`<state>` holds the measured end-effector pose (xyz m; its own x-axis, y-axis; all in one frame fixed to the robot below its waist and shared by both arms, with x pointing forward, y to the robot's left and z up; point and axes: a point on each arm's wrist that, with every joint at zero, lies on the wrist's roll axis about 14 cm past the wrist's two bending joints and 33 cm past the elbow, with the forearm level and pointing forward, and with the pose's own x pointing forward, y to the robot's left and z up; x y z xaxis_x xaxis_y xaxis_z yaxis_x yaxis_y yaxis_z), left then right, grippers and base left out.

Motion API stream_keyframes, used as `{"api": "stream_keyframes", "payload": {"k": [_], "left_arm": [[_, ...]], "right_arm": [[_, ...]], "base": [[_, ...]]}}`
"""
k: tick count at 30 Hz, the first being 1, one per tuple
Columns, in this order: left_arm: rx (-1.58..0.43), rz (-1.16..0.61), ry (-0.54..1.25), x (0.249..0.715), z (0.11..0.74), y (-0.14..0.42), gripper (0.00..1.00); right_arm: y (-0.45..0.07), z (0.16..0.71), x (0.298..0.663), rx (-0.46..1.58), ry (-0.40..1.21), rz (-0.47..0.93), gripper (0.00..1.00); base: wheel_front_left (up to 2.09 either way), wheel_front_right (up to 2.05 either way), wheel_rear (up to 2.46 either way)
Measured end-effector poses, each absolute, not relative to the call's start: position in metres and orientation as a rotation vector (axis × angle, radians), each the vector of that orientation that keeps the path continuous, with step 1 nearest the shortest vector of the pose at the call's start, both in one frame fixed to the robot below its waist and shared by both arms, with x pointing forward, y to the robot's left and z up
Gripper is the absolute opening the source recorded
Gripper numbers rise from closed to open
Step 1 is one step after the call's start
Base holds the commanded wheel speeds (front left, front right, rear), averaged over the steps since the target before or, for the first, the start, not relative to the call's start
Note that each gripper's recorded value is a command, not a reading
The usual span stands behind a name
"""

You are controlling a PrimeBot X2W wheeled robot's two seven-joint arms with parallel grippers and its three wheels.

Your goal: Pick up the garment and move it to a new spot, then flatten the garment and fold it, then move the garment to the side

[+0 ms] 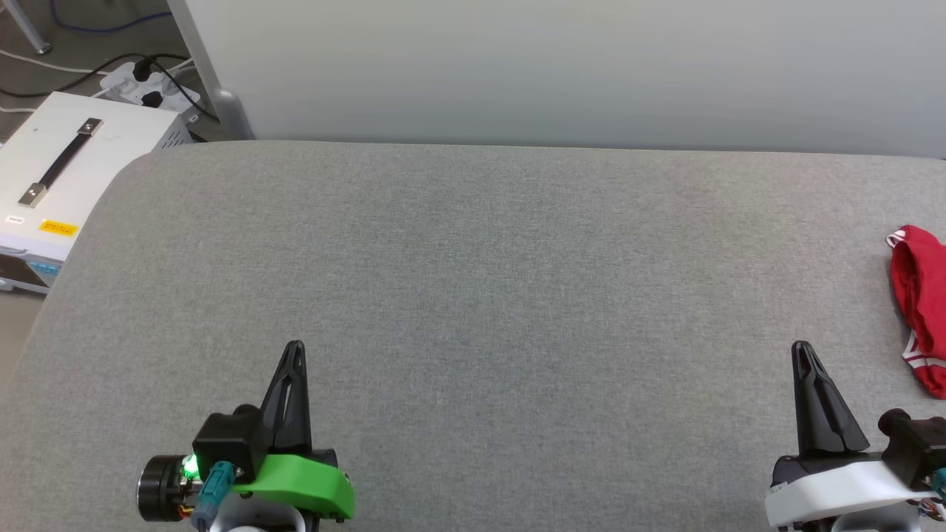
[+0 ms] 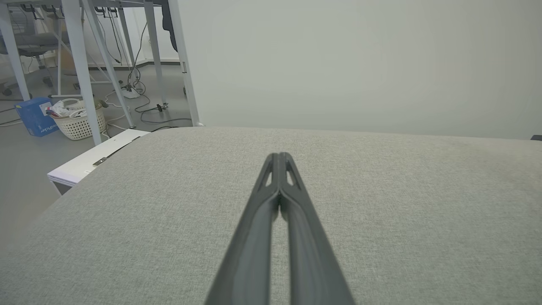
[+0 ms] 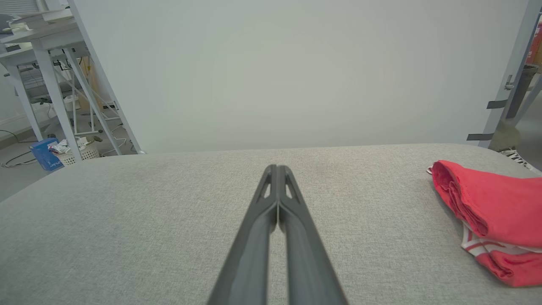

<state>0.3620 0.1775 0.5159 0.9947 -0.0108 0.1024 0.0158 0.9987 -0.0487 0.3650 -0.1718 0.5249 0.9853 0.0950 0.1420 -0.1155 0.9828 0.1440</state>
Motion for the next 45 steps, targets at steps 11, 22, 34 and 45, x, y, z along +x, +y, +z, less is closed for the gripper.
{"api": "stream_keyframes", "payload": {"k": [11,22,34,45], "left_arm": [[-0.046,-0.017,-0.092,0.3628,0.5162,0.1765,0.0],[-0.038,-0.019,-0.08,0.3637,0.5167,0.1763,0.0],[-0.029,-0.019,-0.073,0.3646,0.5182,0.1765,0.0],[-0.021,-0.019,-0.058,0.3654,0.518,0.1766,0.0]], "right_arm": [[-0.1709,0.5233,0.3645,0.139,-0.117,0.109,0.0],[-0.1697,0.5222,0.3641,0.12,-0.102,0.113,0.0],[-0.1679,0.5204,0.3636,0.099,-0.081,0.117,0.0],[-0.167,0.5212,0.3645,0.087,-0.072,0.119,0.0]], "base": [[0.0,0.0,0.0],[0.0,0.0,0.0],[0.0,0.0,0.0],[0.0,0.0,0.0]]}}
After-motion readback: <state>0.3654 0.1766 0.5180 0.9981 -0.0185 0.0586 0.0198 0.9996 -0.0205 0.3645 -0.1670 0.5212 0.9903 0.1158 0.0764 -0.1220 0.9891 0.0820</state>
